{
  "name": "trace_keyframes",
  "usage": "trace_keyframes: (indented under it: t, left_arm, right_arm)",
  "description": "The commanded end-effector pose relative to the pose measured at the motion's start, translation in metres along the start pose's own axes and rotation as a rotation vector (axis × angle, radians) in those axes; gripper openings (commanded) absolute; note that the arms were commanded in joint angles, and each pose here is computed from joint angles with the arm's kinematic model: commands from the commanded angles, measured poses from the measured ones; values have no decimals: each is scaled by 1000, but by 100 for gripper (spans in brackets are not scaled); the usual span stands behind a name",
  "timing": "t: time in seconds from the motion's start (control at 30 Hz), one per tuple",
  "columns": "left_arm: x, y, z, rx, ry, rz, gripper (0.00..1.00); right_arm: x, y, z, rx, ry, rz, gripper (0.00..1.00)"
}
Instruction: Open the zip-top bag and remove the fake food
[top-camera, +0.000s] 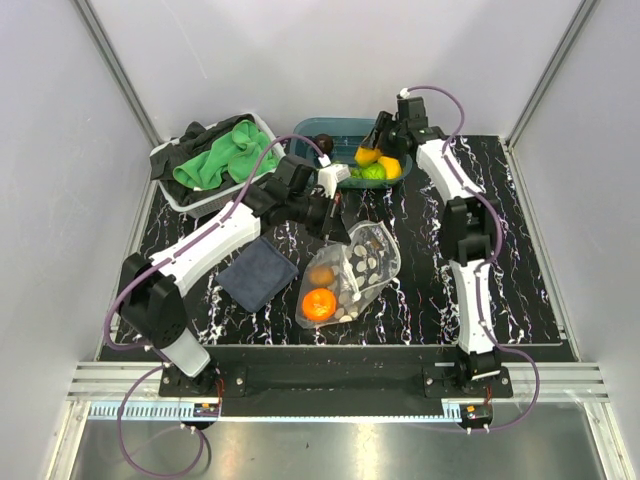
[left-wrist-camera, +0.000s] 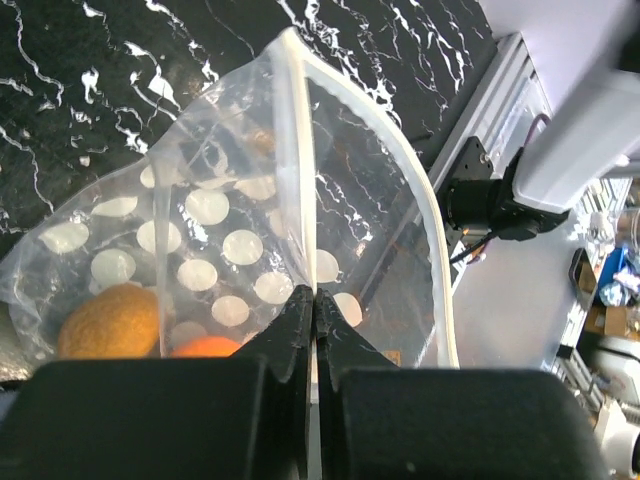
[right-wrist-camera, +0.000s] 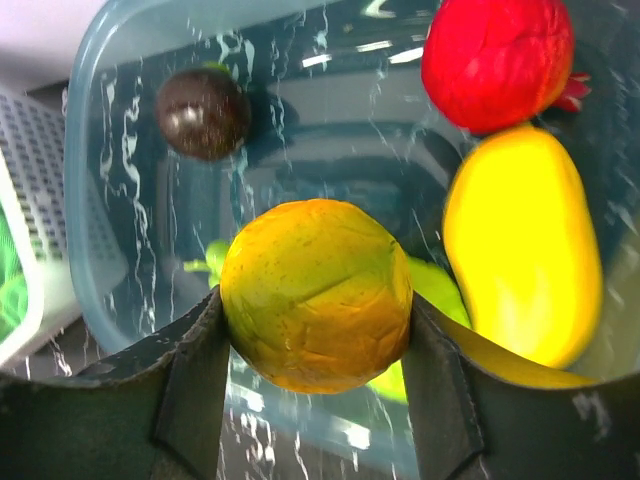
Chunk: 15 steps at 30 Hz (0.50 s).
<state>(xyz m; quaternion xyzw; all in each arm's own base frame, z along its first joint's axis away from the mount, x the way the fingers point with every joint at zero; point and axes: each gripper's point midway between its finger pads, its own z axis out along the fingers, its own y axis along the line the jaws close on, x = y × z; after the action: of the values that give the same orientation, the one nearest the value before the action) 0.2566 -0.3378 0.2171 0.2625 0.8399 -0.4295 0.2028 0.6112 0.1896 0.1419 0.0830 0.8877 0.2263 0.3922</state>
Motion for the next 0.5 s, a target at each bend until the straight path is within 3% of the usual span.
trace_keyframes:
  t: [0.0,0.1,0.23,0.47]
  left_arm:
    - [-24,-18,-2,104,-37,112,0]
    - [-28,-14,-1,80,-46,105,0]
    - [-32,-15,-1,60,-60,37,0]
    - [-44,-16,-3,22,-103,-109,0]
  right_arm:
    - [-20,23,3,-75,-13,28,68]
    - [-21,25,4,-68,2,68,82]
    - [-26,34,-25,-61,19,88,92]
    - [17,47,-109,-60,204,84,98]
